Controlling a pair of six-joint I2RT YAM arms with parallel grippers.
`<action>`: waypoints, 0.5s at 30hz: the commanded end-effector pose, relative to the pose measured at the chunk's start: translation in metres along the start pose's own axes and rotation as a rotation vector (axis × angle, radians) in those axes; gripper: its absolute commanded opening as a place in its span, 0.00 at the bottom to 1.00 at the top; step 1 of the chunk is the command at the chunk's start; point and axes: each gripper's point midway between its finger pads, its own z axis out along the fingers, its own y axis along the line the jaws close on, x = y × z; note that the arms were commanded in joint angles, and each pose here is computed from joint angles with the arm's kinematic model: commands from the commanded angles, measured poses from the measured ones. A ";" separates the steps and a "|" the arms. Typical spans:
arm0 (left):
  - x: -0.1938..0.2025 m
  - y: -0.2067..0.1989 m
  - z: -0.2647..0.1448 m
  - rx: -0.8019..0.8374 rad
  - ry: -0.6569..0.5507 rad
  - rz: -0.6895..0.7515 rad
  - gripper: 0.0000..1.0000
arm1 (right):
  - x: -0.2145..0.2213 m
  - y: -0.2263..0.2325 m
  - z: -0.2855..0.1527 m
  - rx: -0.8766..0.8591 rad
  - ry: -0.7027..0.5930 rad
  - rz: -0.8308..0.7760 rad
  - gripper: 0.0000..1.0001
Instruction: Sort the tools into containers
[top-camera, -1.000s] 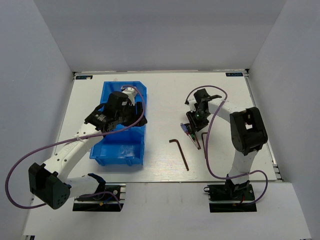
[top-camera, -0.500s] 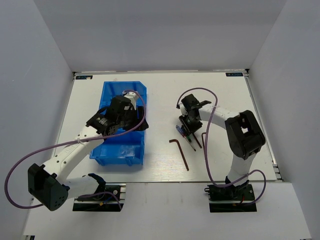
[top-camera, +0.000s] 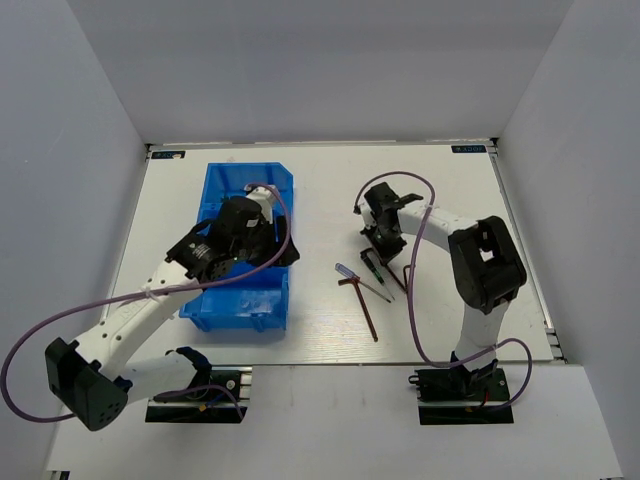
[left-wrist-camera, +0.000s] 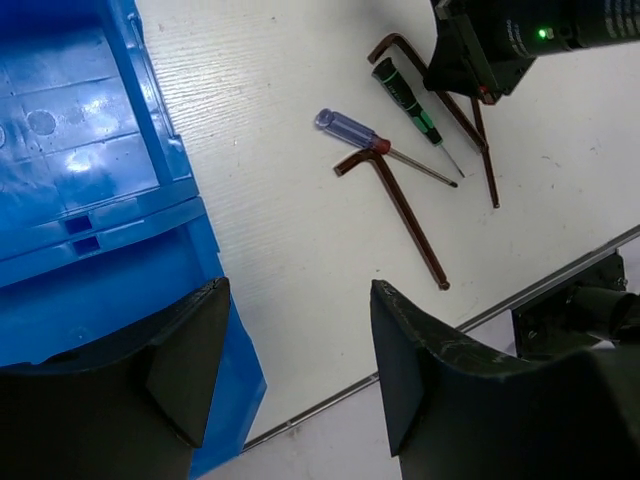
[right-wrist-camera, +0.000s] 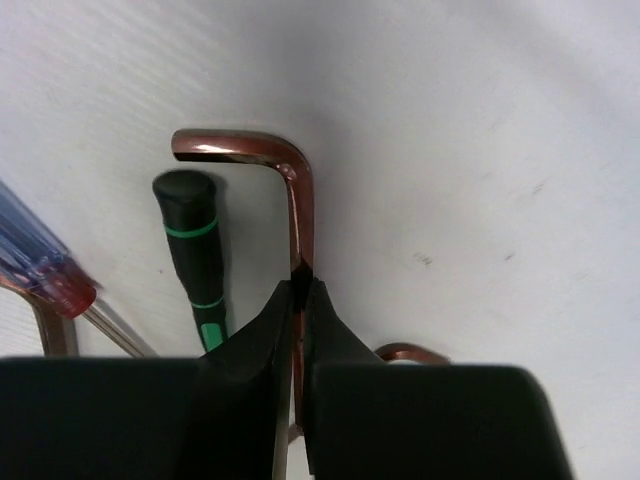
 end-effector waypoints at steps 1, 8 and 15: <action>-0.033 -0.019 -0.031 0.055 -0.135 0.005 0.69 | -0.040 -0.012 -0.020 -0.022 -0.085 -0.105 0.00; -0.082 -0.045 -0.092 0.190 -0.418 0.047 0.67 | -0.158 0.075 -0.113 -0.456 -0.442 -0.449 0.00; -0.081 -0.055 -0.120 0.279 -0.485 0.063 0.66 | -0.192 0.179 -0.153 -0.858 -0.639 -0.760 0.00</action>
